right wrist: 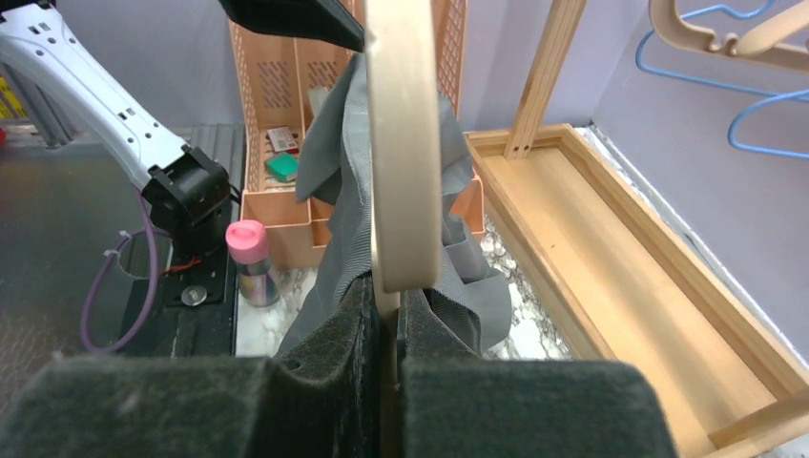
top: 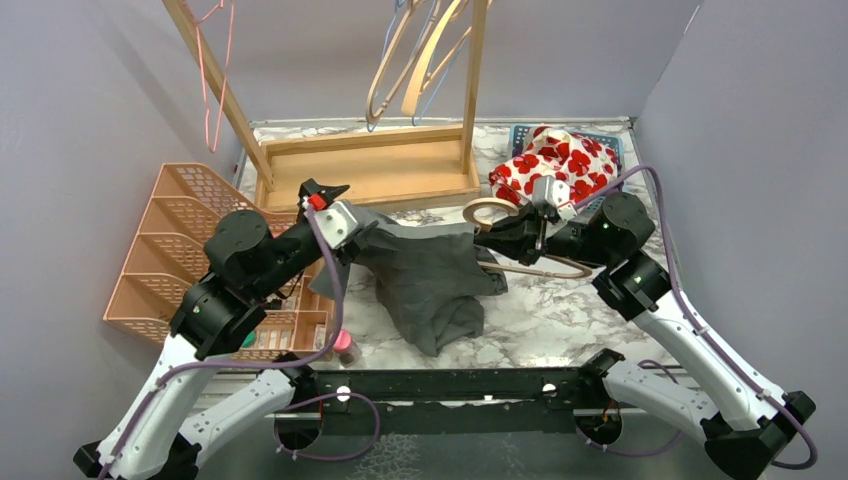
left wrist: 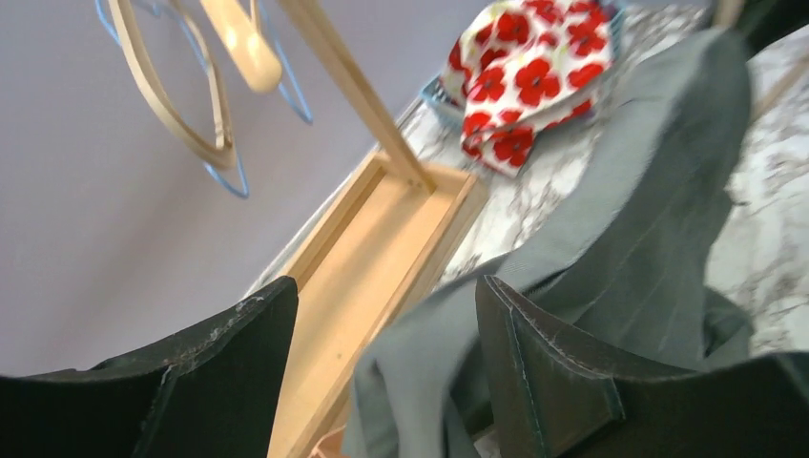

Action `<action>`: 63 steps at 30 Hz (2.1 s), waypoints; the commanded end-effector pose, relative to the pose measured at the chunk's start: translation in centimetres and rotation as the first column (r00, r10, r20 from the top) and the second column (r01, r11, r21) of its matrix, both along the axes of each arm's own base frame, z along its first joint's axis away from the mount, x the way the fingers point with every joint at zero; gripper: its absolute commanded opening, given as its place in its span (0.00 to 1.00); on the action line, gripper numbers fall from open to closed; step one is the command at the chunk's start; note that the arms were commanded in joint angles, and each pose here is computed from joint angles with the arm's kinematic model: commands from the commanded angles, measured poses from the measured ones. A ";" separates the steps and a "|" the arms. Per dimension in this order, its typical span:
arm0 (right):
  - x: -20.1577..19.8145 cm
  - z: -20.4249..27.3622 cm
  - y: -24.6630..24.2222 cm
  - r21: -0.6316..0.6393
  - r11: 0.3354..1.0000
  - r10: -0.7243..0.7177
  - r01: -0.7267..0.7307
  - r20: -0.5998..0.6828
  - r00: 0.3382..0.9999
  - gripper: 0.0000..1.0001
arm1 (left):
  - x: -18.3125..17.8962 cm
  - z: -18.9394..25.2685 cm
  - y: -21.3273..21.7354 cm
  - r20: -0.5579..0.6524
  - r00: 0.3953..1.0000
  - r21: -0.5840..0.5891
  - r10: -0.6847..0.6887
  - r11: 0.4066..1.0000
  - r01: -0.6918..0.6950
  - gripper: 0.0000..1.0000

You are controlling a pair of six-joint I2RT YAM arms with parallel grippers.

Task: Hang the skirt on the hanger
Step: Hang the skirt on the hanger.

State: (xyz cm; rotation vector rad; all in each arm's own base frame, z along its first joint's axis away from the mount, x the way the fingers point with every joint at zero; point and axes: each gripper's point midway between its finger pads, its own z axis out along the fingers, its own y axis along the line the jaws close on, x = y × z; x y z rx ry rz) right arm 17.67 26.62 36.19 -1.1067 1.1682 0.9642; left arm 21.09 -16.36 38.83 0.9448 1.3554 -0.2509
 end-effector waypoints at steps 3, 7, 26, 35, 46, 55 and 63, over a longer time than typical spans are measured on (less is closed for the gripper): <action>-0.4 2.9 0.3 0.069 0.997 0.032 -0.037 0.082 0.996 0.01 | -4.5 2.3 -2.0 -0.009 0.974 -0.091 -0.225 0.971 0.223 0.72; -0.4 2.9 0.4 0.063 0.997 0.036 -0.041 0.076 0.996 0.01 | -5.1 2.2 -3.2 -0.043 0.955 -0.101 -0.295 0.952 0.289 0.71; -2.1 0.7 1.9 -0.022 0.969 0.246 -0.246 0.033 0.969 0.01 | -4.6 -5.4 -8.9 -0.290 0.795 -0.046 -0.533 0.837 0.545 0.15; -2.3 0.7 2.6 -0.014 0.950 0.312 -0.312 0.020 0.950 0.01 | -4.1 -7.0 -10.0 -0.340 0.757 -0.036 -0.557 0.813 0.582 0.38; -2.8 0.4 2.8 -0.015 0.933 0.361 -0.361 0.028 0.932 0.01 | -3.2 -8.9 -10.4 -0.352 0.747 0.016 -0.565 0.794 0.608 0.17; -2.3 0.4 1.7 -0.034 0.969 0.248 -0.246 0.042 0.968 0.27 | -1.9 -8.3 -9.1 -0.255 0.825 0.128 -0.505 0.828 0.546 0.00; -1.8 1.1 -1.0 -0.018 1.000 0.024 -0.024 0.015 1.000 0.57 | 0.2 -3.8 -6.1 -0.055 0.944 0.162 -0.324 0.930 0.329 0.00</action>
